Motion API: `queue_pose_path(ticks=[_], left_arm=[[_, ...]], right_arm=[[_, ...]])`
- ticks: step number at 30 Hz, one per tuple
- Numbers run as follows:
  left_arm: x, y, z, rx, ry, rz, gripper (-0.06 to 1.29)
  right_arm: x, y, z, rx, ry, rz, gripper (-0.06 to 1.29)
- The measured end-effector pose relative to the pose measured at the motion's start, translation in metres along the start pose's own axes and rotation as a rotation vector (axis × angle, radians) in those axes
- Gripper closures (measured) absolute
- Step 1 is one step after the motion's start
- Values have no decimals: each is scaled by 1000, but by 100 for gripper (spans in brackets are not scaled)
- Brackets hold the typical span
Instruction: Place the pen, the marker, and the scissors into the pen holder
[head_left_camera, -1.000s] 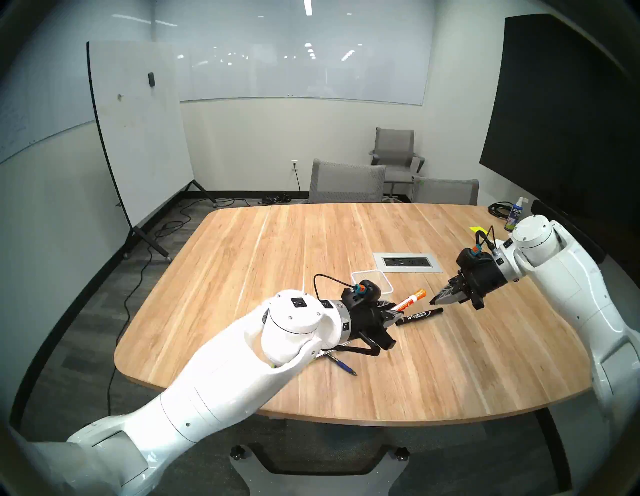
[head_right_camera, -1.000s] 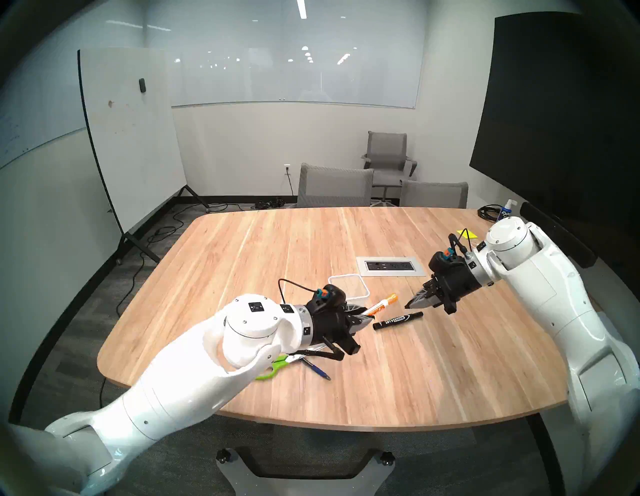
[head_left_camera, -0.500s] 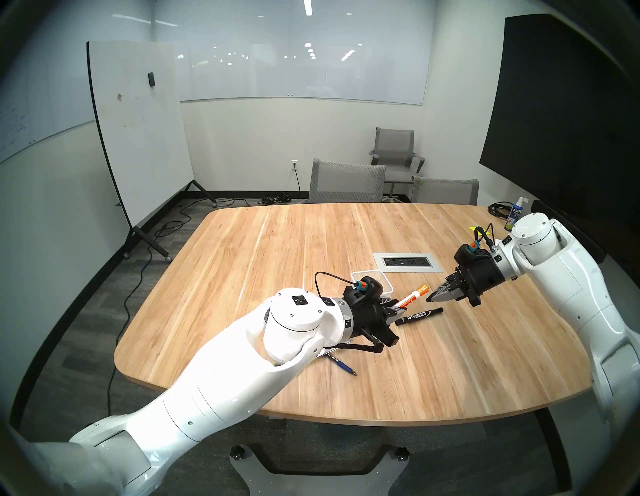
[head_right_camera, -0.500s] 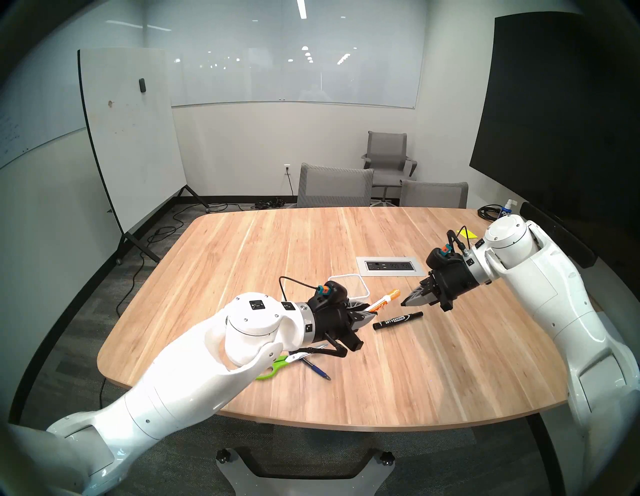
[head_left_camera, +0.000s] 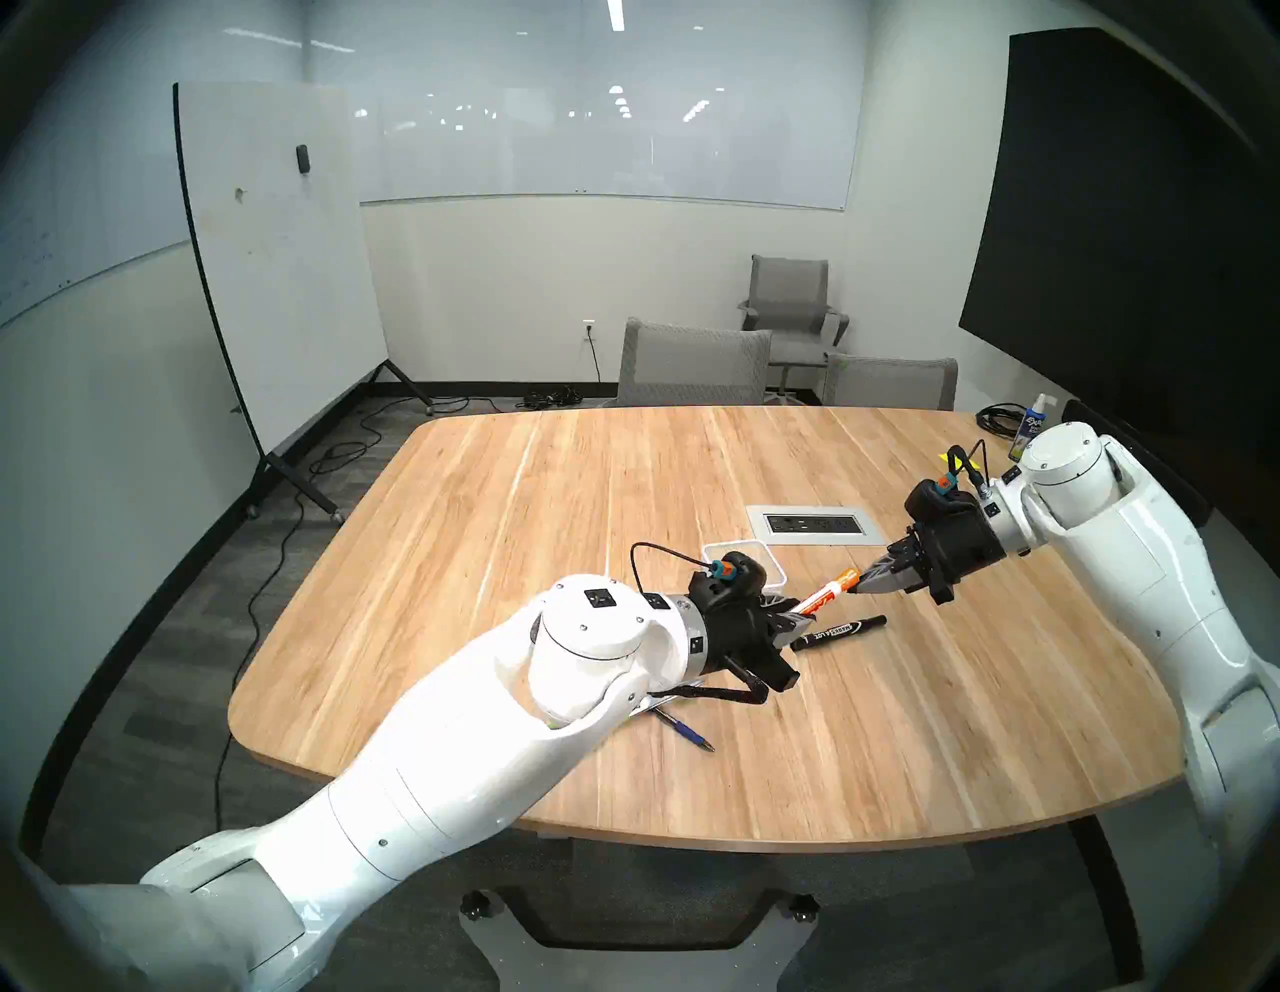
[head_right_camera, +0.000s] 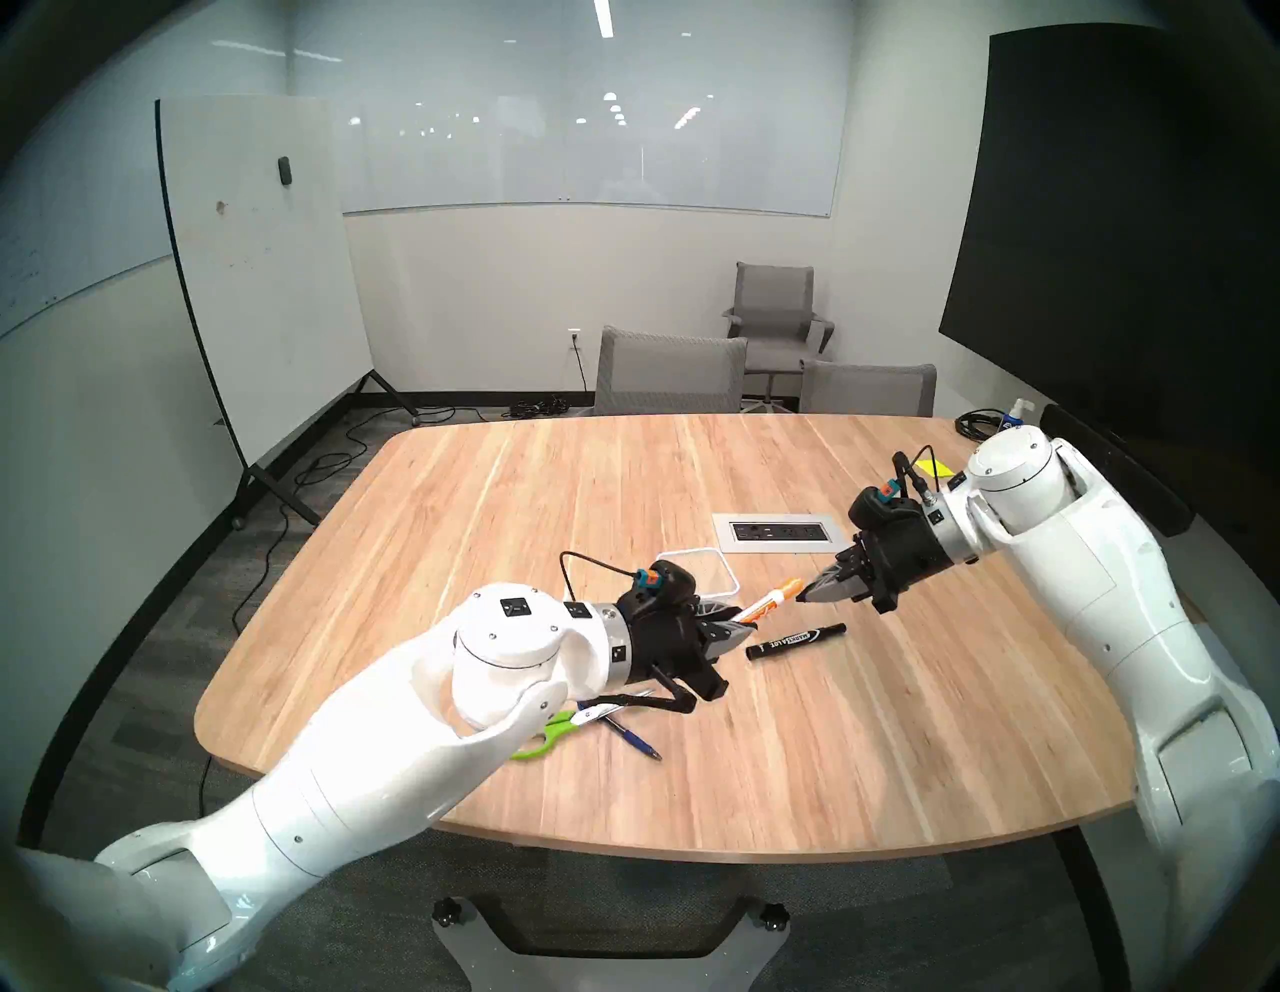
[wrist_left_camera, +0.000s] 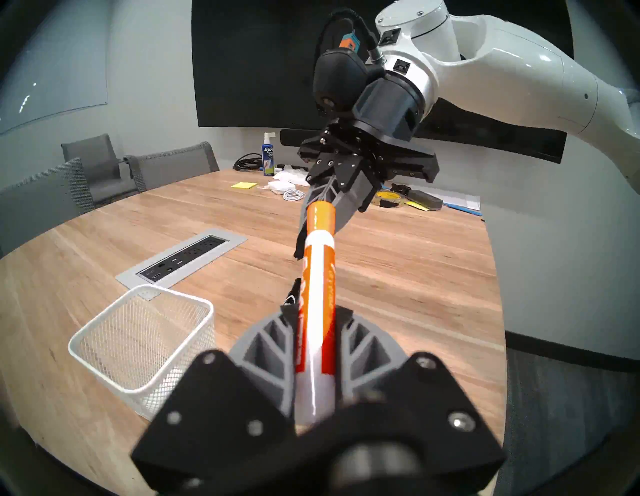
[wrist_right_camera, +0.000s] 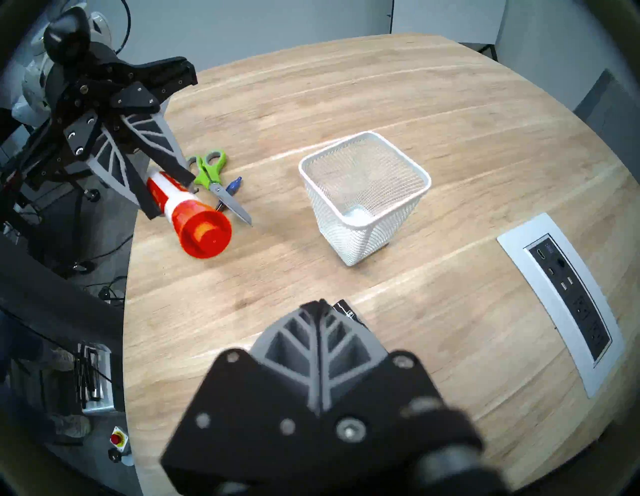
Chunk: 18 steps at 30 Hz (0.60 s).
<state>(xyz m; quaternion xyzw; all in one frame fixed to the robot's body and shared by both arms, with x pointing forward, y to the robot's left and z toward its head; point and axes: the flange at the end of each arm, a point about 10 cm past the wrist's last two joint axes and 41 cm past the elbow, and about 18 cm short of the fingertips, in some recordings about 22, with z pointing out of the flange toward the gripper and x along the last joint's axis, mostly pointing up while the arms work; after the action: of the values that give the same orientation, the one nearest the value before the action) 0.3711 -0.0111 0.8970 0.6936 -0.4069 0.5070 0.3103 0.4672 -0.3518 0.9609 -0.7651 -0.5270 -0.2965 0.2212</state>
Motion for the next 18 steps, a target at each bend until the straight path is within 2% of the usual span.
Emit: queue_pose_path(ticks=[18], left_arm=[[-4, -12, -3, 39, 1, -15, 106]], right_arm=[[13, -11, 0, -11, 15, 14, 125]])
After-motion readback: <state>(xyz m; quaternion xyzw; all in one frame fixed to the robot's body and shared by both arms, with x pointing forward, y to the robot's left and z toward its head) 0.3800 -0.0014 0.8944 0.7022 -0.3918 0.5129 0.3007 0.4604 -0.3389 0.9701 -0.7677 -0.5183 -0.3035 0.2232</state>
